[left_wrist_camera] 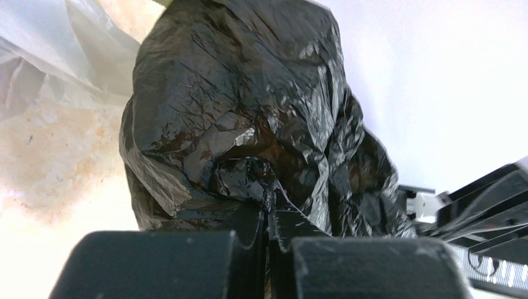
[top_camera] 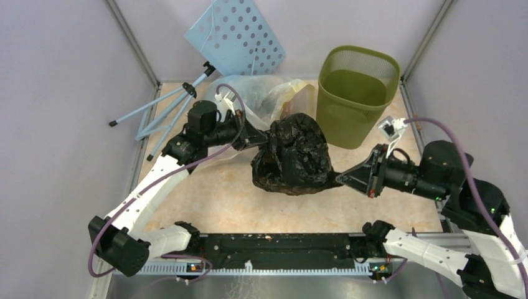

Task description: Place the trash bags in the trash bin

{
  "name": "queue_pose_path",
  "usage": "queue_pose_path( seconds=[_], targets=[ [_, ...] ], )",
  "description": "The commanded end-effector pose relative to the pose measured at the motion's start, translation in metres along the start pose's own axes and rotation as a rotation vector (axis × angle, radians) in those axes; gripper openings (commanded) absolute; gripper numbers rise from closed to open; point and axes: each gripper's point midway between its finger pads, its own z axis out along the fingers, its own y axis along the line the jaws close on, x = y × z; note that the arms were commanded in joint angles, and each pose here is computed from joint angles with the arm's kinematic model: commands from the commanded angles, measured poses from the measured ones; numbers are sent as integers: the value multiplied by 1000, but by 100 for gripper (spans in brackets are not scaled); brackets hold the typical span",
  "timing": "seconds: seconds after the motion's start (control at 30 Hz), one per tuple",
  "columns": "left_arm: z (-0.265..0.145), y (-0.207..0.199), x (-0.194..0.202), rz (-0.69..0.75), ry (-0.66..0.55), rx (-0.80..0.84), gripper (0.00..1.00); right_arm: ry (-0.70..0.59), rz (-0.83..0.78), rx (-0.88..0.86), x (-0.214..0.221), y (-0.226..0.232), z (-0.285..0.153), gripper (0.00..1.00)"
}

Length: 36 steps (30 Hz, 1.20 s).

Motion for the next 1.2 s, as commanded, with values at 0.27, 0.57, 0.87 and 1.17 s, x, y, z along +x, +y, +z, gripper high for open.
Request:
queue_pose_path(
  seconds=[0.27,0.57,0.87,1.17],
  targets=[
    [-63,-42,29,198,45,88,0,-333,-43,412,-124,-34,-10,0],
    [-103,-102,48,235,86,317,0,-163,-133,631,-116,-77,25,0],
    [-136,-181,27,294,7,558,0,-174,-139,660,-119,-77,6,0],
    [-107,-163,-60,283,-345,276,0,-209,-158,903,-126,-101,-47,0]
  ],
)
